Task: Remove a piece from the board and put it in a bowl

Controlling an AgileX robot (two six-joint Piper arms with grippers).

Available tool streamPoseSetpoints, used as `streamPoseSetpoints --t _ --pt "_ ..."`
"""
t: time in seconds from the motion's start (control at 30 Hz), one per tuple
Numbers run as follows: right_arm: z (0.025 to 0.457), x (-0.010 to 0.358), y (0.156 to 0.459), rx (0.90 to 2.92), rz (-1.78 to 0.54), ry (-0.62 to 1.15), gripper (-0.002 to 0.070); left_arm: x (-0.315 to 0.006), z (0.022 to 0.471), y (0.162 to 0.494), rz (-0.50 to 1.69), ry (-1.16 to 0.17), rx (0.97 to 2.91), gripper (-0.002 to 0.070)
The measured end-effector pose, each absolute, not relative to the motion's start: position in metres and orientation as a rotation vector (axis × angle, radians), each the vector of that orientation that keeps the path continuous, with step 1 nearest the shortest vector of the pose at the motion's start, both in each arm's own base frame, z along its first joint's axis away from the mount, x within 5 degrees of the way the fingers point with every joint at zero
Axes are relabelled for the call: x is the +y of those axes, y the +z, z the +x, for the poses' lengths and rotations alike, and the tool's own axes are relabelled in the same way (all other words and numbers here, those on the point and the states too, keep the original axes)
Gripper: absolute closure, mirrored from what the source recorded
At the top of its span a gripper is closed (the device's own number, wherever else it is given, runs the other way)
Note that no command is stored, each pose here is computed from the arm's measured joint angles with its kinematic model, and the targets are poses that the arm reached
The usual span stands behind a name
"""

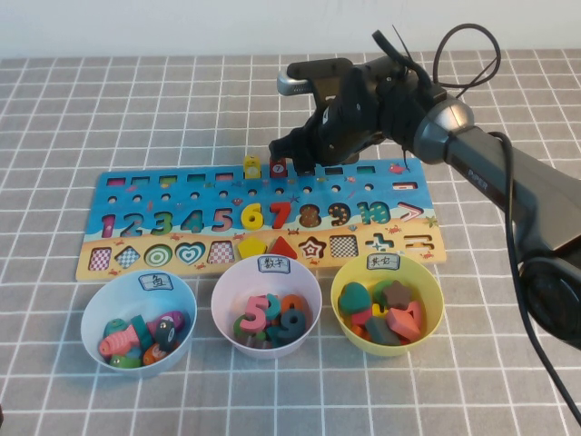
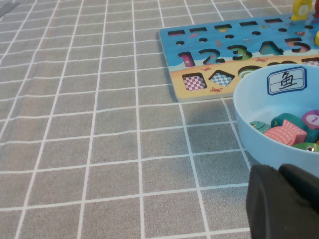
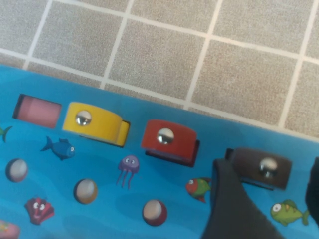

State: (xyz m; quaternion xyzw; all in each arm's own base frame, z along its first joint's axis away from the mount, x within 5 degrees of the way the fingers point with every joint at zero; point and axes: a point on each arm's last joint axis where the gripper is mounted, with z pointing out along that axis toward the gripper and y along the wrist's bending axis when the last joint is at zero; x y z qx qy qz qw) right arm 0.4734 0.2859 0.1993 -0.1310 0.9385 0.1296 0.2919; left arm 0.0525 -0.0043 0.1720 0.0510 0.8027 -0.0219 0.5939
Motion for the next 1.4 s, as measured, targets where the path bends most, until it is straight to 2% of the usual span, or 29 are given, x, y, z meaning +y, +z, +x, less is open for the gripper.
streamPoseSetpoints --t 0.4,0.6,0.8,1.2,1.4 --pt "0.4733 0.2870 0.1996 2.500 -0.341 0.366 0.0370 -0.0043 0.0525 0.1720 0.118 -0.051 1.865 0.0676" --pt "0.4734 0.2879 0.2001 2.495 -0.332 0.383 0.0300 -0.0043 0.0525 0.1720 0.118 -0.051 1.865 0.0676" --pt "0.4746 0.2886 0.1948 2.497 -0.334 0.381 0.0284 -0.0043 0.0525 0.1720 0.118 -0.051 1.865 0.0675" --pt "0.4747 0.2887 0.1949 2.491 -0.352 0.376 0.0286 -0.0043 0.0525 0.1720 0.118 -0.051 1.865 0.0676" --pt "0.4743 0.2893 0.1950 2.493 -0.354 0.387 0.0358 -0.0043 0.0525 0.1720 0.118 -0.051 1.865 0.0676"
